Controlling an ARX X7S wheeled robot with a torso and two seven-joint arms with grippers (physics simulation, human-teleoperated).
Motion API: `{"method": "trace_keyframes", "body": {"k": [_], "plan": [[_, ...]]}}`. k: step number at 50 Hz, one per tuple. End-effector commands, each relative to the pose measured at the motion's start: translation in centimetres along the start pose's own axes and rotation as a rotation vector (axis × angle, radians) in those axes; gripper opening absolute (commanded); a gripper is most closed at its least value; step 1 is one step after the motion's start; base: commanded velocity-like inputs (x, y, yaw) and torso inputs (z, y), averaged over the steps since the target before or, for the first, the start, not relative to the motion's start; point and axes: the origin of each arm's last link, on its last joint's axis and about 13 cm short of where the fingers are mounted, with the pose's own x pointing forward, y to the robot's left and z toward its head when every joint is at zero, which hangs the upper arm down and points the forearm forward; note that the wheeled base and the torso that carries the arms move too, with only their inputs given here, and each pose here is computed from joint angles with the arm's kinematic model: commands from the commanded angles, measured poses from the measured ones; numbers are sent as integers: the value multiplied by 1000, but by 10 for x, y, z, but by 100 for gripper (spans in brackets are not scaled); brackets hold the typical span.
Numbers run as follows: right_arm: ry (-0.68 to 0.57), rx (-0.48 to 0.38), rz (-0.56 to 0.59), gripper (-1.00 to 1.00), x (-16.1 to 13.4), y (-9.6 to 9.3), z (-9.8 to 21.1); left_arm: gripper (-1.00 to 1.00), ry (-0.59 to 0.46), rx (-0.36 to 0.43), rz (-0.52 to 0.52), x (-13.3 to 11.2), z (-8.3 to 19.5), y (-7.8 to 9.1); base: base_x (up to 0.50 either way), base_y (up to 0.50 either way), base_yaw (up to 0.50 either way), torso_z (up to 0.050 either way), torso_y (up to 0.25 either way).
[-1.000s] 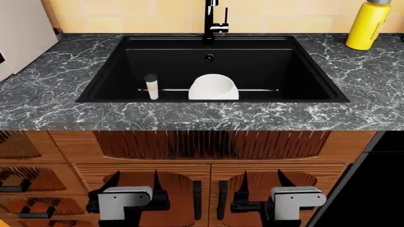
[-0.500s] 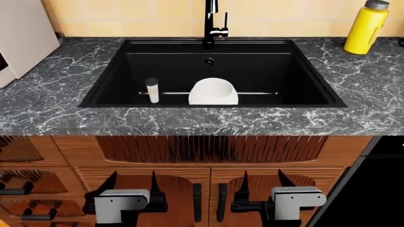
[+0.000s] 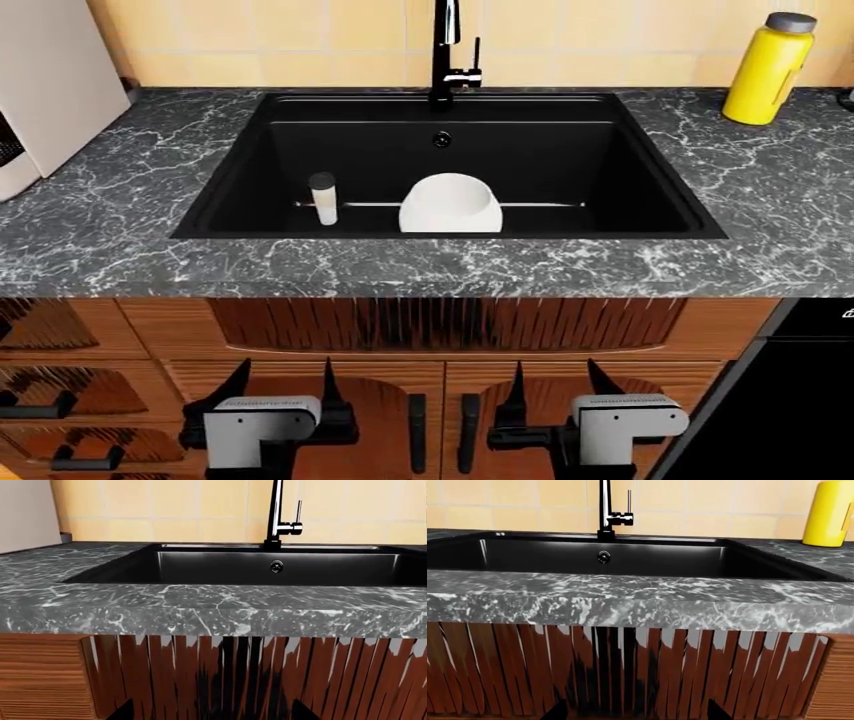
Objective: Pick the cup and bowl from the sink and place them on the counter for drying.
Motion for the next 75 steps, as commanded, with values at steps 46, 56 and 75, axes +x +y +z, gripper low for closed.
{"method": "trace_keyframes", "body": {"k": [46,56,75], "plan": [[21,12,18,100,0,0,3,100,-7,-61,38,-1,12,6,0,0,0,26,0],[-8,30,19,100,-4,-23,83,100,43,-40,-31,-6,62,13,0,0,0,0,0],[-40,-19,96,100,18,-77,246,100,75,2,-188,12,186,30,0,0,0,0,0]]}}
